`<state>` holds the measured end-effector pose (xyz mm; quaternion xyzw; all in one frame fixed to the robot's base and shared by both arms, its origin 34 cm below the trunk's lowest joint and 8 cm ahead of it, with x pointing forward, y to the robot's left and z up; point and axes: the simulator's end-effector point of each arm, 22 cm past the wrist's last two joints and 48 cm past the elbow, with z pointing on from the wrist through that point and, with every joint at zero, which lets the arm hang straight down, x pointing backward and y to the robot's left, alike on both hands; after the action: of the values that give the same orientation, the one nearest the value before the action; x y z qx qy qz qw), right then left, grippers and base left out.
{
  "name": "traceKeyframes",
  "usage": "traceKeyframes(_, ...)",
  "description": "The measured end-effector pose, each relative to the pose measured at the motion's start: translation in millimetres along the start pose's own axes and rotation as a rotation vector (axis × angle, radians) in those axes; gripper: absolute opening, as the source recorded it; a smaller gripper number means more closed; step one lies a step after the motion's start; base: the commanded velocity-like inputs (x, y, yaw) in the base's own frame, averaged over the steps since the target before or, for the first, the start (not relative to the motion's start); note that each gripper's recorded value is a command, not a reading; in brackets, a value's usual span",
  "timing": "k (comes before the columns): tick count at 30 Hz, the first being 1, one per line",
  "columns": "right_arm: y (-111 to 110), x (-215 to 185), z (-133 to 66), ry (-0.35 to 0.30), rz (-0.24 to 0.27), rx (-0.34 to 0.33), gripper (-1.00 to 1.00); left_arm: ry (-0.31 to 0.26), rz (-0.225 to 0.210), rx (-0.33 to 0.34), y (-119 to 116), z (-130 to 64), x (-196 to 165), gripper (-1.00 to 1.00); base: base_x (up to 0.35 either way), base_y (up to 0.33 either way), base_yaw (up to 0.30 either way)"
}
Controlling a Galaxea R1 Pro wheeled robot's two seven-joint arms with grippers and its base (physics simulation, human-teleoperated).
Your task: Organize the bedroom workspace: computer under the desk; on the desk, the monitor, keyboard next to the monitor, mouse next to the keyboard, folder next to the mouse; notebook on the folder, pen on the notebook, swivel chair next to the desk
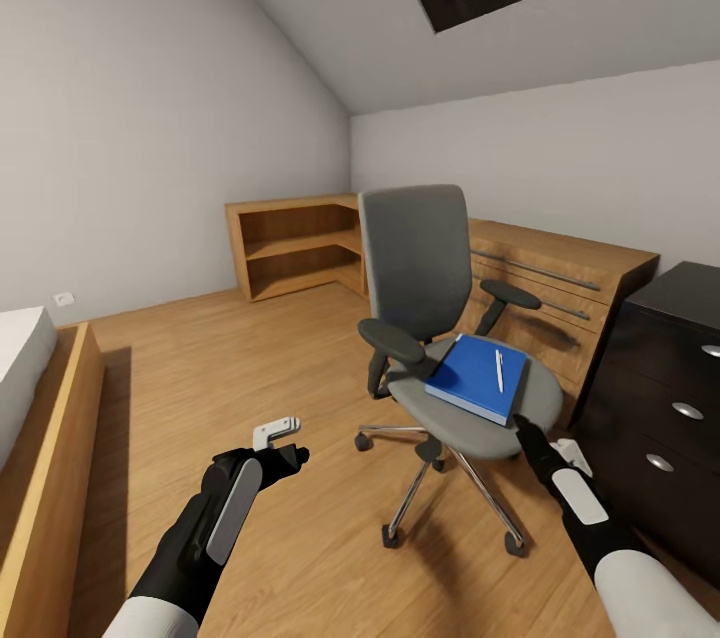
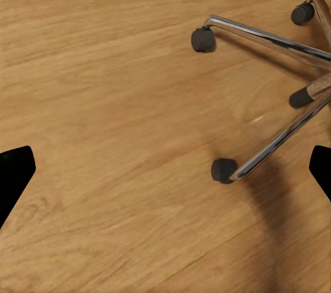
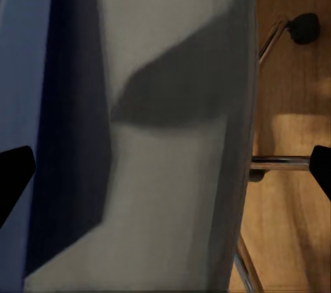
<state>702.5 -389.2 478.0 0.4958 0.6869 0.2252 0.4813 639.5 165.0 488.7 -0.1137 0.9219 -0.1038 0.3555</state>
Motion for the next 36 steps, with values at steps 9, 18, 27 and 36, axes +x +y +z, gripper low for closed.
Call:
traceKeyframes(9,1.1,8.4,-0.2,0.02,0.002,-0.001,1.0,0.0,0.0,0.0,0.0,0.0,0.0,1.0,0.002,0.0,0.0)
traceKeyframes(18,4.1,10.2,-0.7,0.021,0.005,-0.007,1.0,-0.003,0.0,0.002,-0.8,-0.6,-0.8,1.0,0.255,0.0,0.0)
traceKeyframes(27,1.9,13.2,-0.6,0.026,0.001,0.0,1.0,-0.002,0.009,0.004,-3.6,-0.4,0.3,1.0,0.267,0.0,0.0)
traceKeyframes(36,1.4,13.1,-0.6,0.026,-0.002,0.002,1.0,0.004,0.057,0.017,-17.1,-0.7,5.8,1.0,0.32,0.0,0.0)
